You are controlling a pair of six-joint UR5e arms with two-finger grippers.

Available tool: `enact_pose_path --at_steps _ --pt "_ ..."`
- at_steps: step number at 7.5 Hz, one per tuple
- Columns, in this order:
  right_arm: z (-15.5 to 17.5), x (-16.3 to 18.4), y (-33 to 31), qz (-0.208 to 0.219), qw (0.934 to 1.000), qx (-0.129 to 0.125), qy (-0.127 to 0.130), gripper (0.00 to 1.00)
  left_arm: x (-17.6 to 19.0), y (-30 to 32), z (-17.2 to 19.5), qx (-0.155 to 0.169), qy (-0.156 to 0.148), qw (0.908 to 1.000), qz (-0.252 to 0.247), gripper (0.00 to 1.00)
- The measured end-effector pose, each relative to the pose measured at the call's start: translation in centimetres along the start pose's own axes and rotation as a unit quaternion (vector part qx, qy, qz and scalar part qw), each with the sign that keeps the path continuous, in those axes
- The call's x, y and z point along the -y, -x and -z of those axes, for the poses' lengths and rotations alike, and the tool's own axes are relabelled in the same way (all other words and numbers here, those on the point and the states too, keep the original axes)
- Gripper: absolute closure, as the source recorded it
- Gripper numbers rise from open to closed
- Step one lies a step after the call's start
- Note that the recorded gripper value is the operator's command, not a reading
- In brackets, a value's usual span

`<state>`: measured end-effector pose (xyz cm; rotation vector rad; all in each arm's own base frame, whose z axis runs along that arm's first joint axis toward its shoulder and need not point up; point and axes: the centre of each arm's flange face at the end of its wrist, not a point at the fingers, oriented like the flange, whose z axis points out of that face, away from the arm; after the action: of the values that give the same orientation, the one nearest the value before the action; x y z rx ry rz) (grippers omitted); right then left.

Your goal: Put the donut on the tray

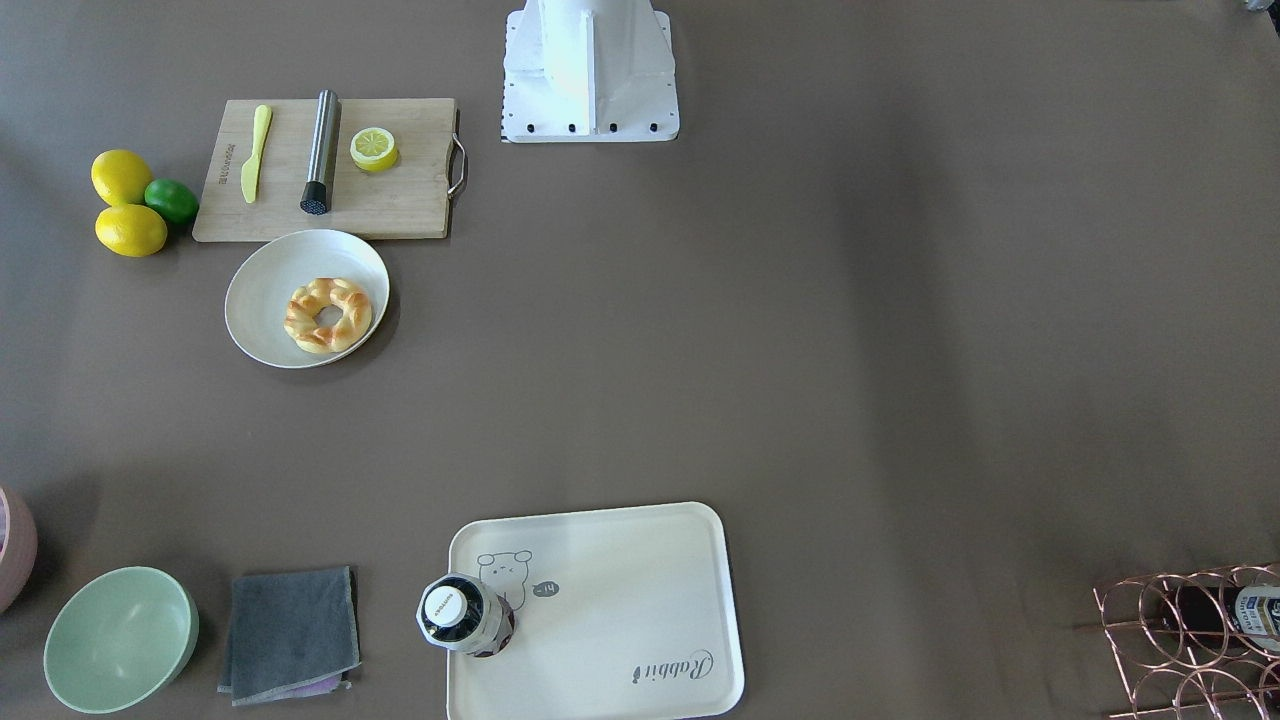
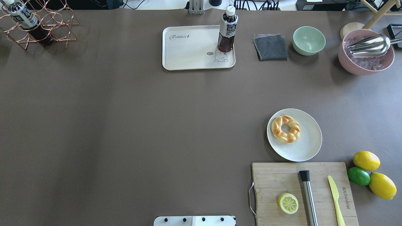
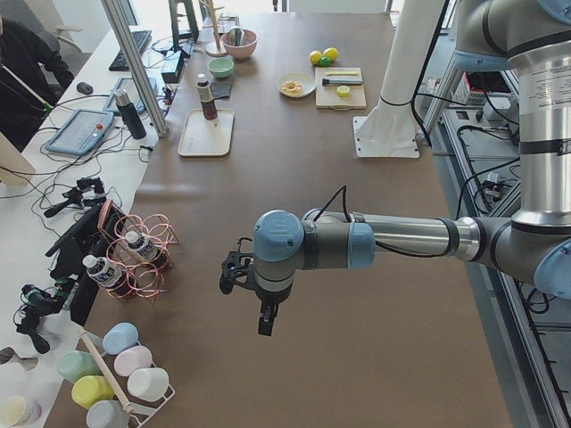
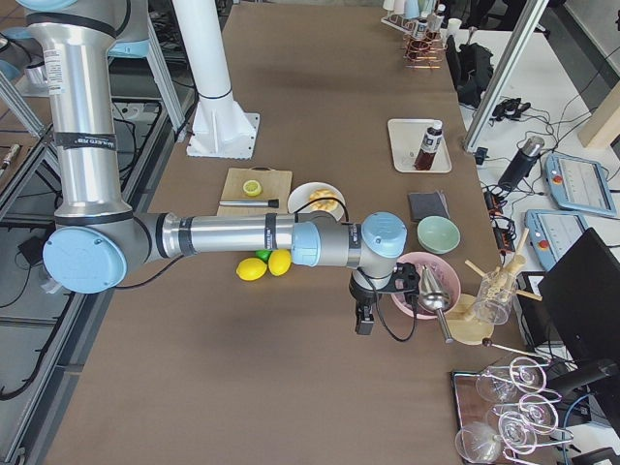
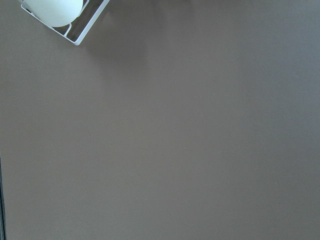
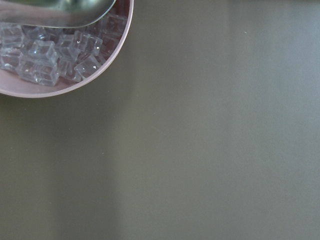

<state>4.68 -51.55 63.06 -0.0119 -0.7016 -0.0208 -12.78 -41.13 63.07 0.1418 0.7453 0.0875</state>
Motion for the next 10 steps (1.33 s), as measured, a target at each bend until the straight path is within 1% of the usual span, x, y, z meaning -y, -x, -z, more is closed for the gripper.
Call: enact_pose_path --at_steps 5,8,10 --pt "-0.1 -0.3 -0.1 -0.003 1.0000 -0.002 0.001 0.00 0.0 0.0 0.2 0.002 -0.002 1.0000 -0.001 0.02" --pt "0.0 -0.2 0.0 -0.004 1.0000 -0.001 0.000 0.00 -0.5 0.8 1.5 0.004 -0.018 0.9998 0.007 0.02" --pt "0.1 -0.1 0.2 -0.001 1.0000 0.002 -0.002 0.00 -0.6 1.0 1.9 0.004 -0.023 0.9997 0.010 0.02"
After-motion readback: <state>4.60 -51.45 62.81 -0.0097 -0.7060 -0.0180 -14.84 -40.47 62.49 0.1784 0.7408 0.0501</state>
